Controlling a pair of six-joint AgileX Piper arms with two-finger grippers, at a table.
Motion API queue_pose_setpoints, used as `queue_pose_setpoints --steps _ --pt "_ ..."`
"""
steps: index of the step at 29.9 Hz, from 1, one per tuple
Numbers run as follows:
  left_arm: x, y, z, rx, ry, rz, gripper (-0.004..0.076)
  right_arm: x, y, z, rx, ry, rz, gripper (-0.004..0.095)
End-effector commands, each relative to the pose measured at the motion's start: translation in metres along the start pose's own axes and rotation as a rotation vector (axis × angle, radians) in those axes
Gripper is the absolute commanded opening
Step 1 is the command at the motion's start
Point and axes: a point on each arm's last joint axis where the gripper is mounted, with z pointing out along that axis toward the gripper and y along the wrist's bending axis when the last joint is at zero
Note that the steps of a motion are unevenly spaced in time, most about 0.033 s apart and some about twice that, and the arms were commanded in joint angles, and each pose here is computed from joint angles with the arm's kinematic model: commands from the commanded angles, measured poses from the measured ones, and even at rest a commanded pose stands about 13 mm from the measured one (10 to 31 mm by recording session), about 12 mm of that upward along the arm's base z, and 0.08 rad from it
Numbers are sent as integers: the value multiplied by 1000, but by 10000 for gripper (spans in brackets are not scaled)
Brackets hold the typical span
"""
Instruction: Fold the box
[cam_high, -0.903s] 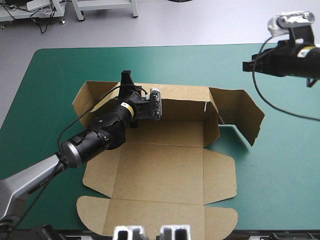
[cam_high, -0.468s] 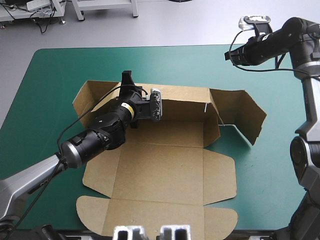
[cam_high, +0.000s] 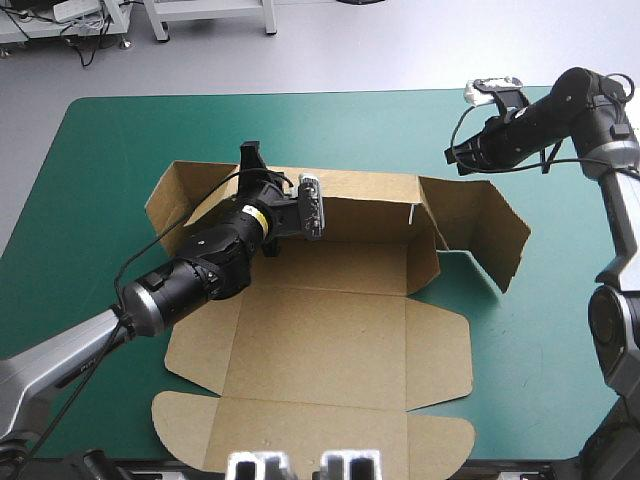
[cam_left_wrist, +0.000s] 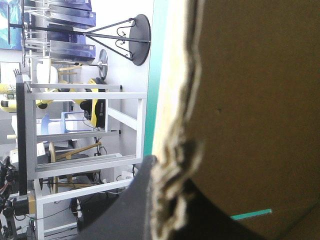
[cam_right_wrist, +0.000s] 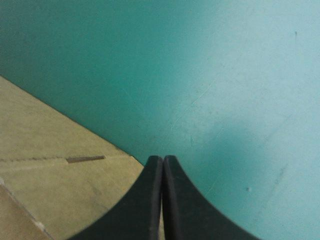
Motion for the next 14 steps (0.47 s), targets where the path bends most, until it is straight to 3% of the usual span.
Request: queue_pose_setpoints --steps 1,14 --pt "-3 16 -14 -53 -46 -42 -10 6 19 -29 -25 -55 -52 -10" --pt "-4 16 -14 -50 -50 -158 -10 43 24 -24 -38 34 -76 -10"
